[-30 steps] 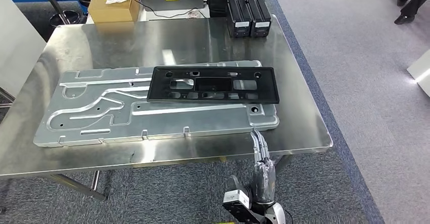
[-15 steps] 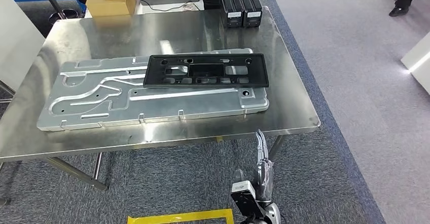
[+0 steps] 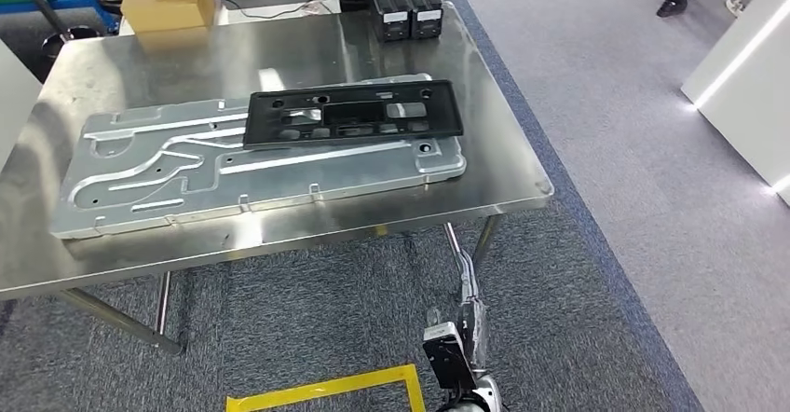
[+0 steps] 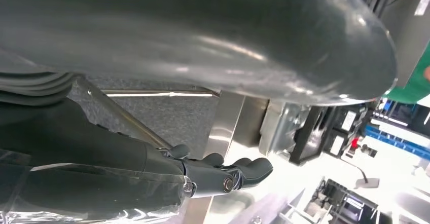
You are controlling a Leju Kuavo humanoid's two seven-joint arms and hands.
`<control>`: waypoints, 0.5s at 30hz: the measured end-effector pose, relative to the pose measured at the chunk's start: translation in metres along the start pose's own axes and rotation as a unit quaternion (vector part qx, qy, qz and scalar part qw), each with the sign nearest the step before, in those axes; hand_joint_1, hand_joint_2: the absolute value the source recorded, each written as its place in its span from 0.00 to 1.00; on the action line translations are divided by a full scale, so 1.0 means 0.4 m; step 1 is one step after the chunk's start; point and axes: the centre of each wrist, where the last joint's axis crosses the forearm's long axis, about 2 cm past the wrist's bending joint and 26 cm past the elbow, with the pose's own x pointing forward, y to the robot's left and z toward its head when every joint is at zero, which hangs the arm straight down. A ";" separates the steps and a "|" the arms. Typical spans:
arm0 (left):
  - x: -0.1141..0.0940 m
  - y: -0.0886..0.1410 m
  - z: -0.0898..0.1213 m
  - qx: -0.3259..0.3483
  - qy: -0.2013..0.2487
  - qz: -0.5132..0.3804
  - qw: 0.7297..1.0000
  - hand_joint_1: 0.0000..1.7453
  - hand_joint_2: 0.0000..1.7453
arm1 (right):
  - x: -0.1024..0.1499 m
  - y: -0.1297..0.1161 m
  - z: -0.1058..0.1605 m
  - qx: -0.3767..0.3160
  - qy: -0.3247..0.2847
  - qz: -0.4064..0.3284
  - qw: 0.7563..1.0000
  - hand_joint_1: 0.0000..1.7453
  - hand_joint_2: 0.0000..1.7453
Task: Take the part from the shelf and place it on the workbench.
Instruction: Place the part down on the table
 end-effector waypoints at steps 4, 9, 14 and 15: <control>0.005 0.001 -0.001 0.001 0.001 -0.003 1.000 0.00 0.00 | -0.009 0.006 0.000 0.004 0.011 -0.003 1.000 0.00 0.00; -0.001 0.000 0.000 0.002 0.005 -0.006 1.000 0.00 0.00 | -0.025 0.015 0.006 0.001 0.044 -0.020 0.999 0.00 0.00; -0.001 0.001 0.000 0.004 0.004 -0.007 1.000 0.00 0.00 | -0.058 0.020 0.012 0.003 0.096 -0.040 0.995 0.00 0.00; -0.001 0.002 -0.001 0.005 0.004 -0.007 1.000 0.00 0.00 | -0.068 0.019 0.012 0.004 0.109 -0.041 0.993 0.00 0.00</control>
